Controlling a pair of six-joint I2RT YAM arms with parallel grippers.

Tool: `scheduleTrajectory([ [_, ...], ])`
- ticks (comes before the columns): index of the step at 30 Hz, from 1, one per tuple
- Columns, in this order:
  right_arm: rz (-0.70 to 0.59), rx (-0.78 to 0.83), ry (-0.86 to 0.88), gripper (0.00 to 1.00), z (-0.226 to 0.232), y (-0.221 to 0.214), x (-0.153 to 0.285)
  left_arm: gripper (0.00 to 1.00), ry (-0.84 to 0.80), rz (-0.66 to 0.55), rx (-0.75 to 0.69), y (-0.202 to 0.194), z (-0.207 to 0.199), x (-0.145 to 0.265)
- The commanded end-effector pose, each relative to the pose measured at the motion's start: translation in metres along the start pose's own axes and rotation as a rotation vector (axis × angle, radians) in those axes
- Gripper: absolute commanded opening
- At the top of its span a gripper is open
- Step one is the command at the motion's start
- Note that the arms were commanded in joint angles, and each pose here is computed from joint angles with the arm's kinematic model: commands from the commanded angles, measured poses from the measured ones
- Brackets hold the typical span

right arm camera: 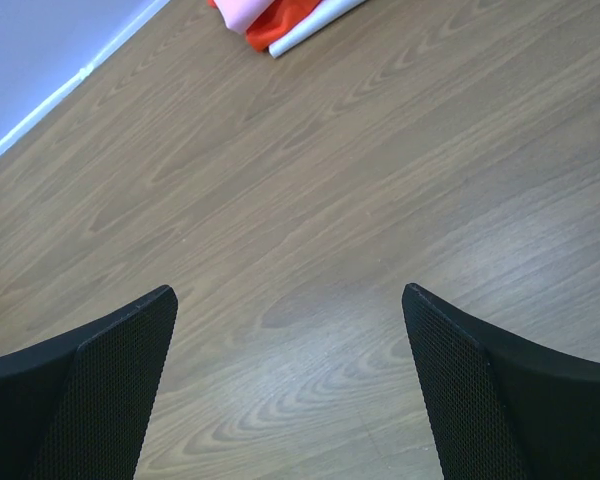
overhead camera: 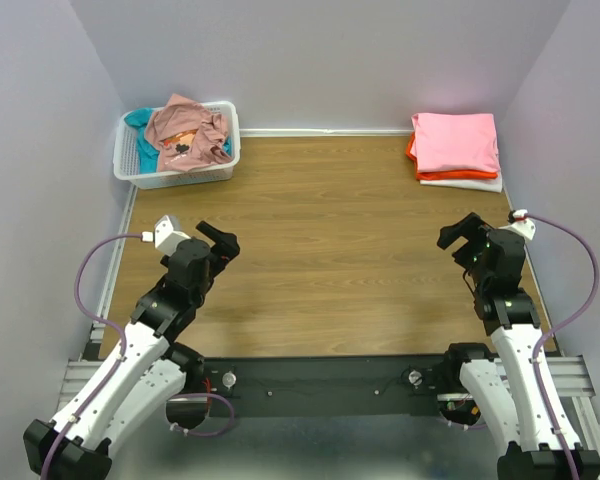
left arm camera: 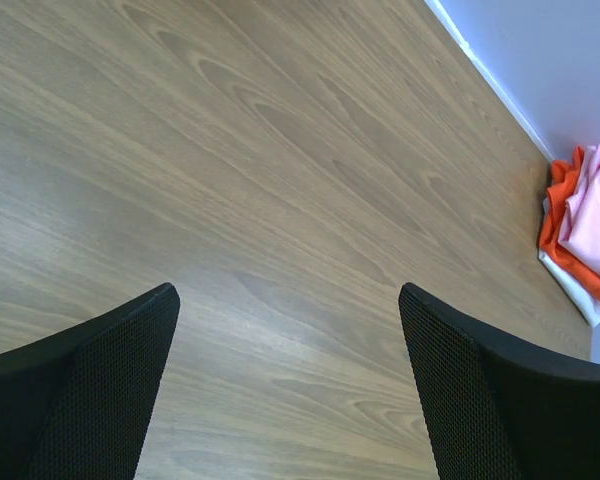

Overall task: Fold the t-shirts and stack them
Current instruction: Grab the tshirt from the pile

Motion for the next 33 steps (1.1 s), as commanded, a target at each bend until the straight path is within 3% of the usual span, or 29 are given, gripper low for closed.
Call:
scheduleTrajectory([
  [1,0.008,-0.004,0.029,1.00,0.007,0.006,0.005,0.99,0.018,-0.076,0.013,0.021,-0.010,-0.001],
  [10,0.074,-0.002,0.048,1.00,0.009,-0.013,-0.001,0.99,0.016,-0.135,-0.125,0.061,-0.060,-0.038],
  [18,0.130,0.016,0.054,1.00,0.010,-0.023,-0.008,0.99,0.083,-0.110,-0.270,0.111,-0.090,-0.133],
  [23,0.139,0.022,0.053,1.00,0.009,-0.026,-0.008,0.98,0.242,-0.077,-0.311,0.142,-0.063,-0.195],
  [27,0.138,0.022,0.041,1.00,0.006,-0.027,-0.009,0.98,0.353,-0.142,-0.376,0.186,-0.067,-0.230],
  [28,0.138,0.023,0.040,1.00,0.006,-0.027,-0.009,0.98,0.425,-0.100,-0.412,0.178,-0.047,-0.249],
  [29,0.141,0.026,0.037,1.00,0.006,-0.027,-0.010,0.98,0.410,-0.133,-0.432,0.198,-0.061,-0.252],
  [33,0.148,0.033,0.034,1.00,0.005,-0.028,-0.011,0.98,0.372,-0.077,-0.500,0.198,-0.064,-0.287],
])
Point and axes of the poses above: each gripper's point midway between its finger pads, its own x axis back along the fingers, its own z axis along the line the jaws close on, y = z × x, the point moved 1 cm from there along x, back along the fingers, and after that the axes turned 6 degrees about x, right-handed, at the moved point
